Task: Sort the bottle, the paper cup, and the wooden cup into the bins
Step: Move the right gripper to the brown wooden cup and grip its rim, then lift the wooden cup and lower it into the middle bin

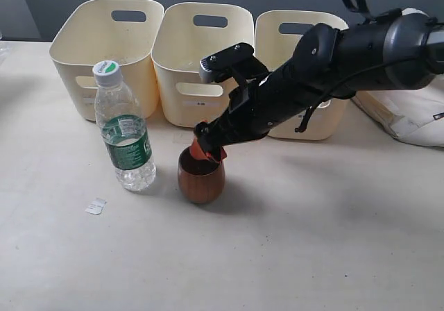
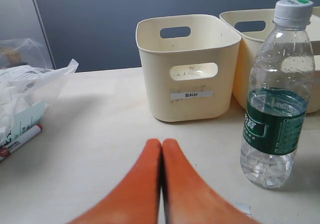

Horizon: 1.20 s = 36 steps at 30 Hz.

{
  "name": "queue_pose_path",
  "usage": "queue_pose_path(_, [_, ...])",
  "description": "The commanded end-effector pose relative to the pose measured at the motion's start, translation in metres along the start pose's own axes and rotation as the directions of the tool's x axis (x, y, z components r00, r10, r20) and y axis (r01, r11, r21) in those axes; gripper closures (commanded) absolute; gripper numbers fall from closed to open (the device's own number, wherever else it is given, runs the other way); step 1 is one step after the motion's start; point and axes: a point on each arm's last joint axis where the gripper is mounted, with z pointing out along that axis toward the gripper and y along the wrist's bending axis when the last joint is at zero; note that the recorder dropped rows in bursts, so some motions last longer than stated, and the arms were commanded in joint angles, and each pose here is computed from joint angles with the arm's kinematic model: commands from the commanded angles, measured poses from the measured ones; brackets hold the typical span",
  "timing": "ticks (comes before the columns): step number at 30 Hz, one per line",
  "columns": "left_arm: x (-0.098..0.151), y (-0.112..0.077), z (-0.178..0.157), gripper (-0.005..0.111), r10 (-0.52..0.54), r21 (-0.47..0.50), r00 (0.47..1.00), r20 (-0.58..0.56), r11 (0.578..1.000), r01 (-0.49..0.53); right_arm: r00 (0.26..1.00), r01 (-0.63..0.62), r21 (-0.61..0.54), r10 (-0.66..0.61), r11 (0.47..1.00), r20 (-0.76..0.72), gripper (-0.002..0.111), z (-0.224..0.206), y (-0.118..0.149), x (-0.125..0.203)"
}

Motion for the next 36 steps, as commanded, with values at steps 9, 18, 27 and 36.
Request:
queue_pose_path(9, [-0.001, 0.000, 0.000, 0.106, -0.003, 0.001, 1.000, 0.010, 1.000, 0.003, 0.998, 0.059, 0.034, -0.058, 0.998, -0.026, 0.040, 0.023, -0.009, 0.008])
queue_pose_path(18, [-0.001, 0.000, 0.000, 0.106, -0.003, 0.001, 1.000, 0.010, 1.000, 0.003, 0.998, 0.063, 0.028, -0.062, 0.998, -0.032, 0.108, 0.022, -0.008, 0.009])
queue_pose_path(27, [-0.001, 0.000, 0.000, 0.106, -0.003, 0.001, 1.000, 0.010, 1.000, 0.003, 0.971, 0.096, 0.096, -0.115, 0.991, 0.209, 0.108, -0.052, 0.005, -0.037])
queue_pose_path(36, [-0.001, 0.000, 0.000, 0.106, -0.003, 0.001, 1.000, 0.010, 1.000, 0.003, 0.845, 0.036, 0.257, -0.166, 0.966, 0.508, 0.108, -0.091, -0.006, -0.105])
